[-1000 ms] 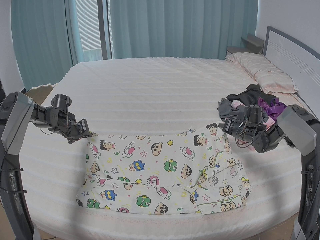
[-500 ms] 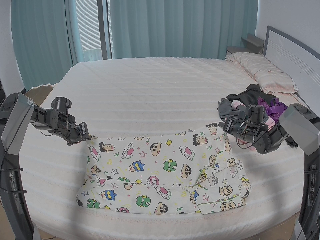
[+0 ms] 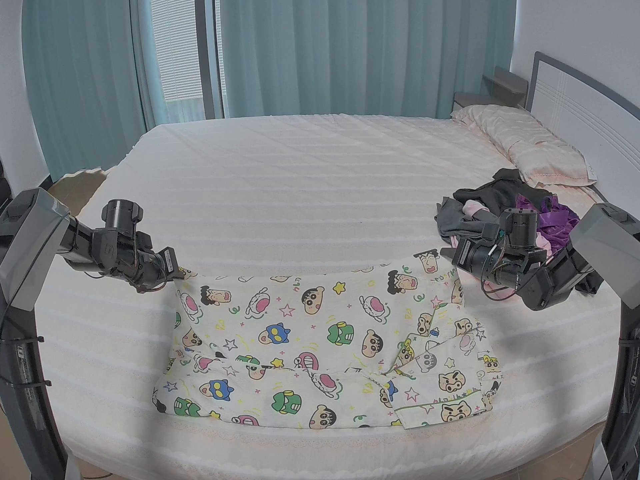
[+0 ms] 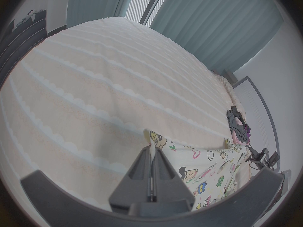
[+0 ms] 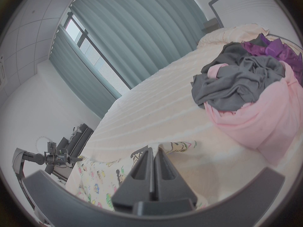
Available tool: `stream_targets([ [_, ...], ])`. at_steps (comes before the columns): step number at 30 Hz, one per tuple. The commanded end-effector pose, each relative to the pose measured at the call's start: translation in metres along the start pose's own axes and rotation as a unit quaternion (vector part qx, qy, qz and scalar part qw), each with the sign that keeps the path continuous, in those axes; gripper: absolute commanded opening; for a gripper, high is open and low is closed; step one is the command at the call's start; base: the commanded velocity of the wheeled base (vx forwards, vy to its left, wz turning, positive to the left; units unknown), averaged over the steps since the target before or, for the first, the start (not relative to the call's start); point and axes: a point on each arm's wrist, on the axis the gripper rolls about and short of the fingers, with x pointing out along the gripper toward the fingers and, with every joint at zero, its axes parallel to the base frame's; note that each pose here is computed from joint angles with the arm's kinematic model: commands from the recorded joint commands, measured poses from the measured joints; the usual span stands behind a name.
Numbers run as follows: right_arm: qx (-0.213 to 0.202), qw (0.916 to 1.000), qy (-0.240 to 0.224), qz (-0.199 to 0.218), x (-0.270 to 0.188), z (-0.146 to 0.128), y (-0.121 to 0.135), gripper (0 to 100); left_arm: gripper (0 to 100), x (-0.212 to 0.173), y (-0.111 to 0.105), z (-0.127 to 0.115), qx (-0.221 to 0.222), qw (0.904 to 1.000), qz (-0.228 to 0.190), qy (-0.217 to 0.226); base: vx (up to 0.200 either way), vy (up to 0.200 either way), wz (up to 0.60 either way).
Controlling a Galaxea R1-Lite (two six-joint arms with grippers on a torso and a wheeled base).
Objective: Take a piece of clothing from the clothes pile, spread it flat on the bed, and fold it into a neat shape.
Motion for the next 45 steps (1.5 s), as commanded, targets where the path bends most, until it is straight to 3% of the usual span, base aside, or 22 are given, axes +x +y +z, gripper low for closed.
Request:
stream_targets([
  [1, -0.001, 0.9999, 0.008, 0.012, -0.02, 0.002, 0.009, 0, 0, -0.014, -0.002, -0.002, 0.0, 1.0, -0.001, -0.004, 0.0, 0.0, 0.0],
  [6, -0.001, 0.9995, 0.024, 0.02, -0.037, -0.002, 0.012, 0, 0, -0.026, -0.005, -0.009, 0.003, 1.0, -0.002, 0.001, 0.0, 0.0, 0.0],
  [14, -0.014, 0.9976, 0.062, 0.027, -0.075, -0.025, 0.014, 0, 0, -0.036, 0.008, -0.028, 0.047, 0.9984, 0.01, 0.028, 0.0, 0.0, 0.0],
  [29, -0.002, 0.9895, 0.145, -0.002, -0.112, -0.079, 0.002, 0, 0, -0.043, 0.017, -0.068, 0.028, 0.9954, 0.02, 0.089, 0.0, 0.0, 0.0],
  [35, 0.009, 0.9844, 0.175, -0.017, -0.113, -0.095, -0.005, 0, 0, -0.045, 0.019, -0.081, 0.018, 0.9932, -0.004, 0.115, 0.0, 0.0, 0.0],
  [43, 0.018, 0.9773, 0.209, -0.03, -0.108, -0.114, -0.012, 0, 0, -0.049, 0.024, -0.095, 0.008, 0.9909, 0.0, 0.134, 0.0, 0.0, 0.0],
  [44, 0.019, 0.9763, 0.213, -0.032, -0.108, -0.116, -0.012, 100, 100, -0.048, 0.024, -0.096, 0.008, 0.9909, 0.0, 0.135, 0.0, 0.0, 0.0],
  [45, 0.019, 0.9763, 0.213, -0.032, -0.108, -0.116, -0.012, 100, 100, -0.048, 0.024, -0.096, 0.008, 0.9909, 0.0, 0.135, 0.0, 0.0, 0.0],
])
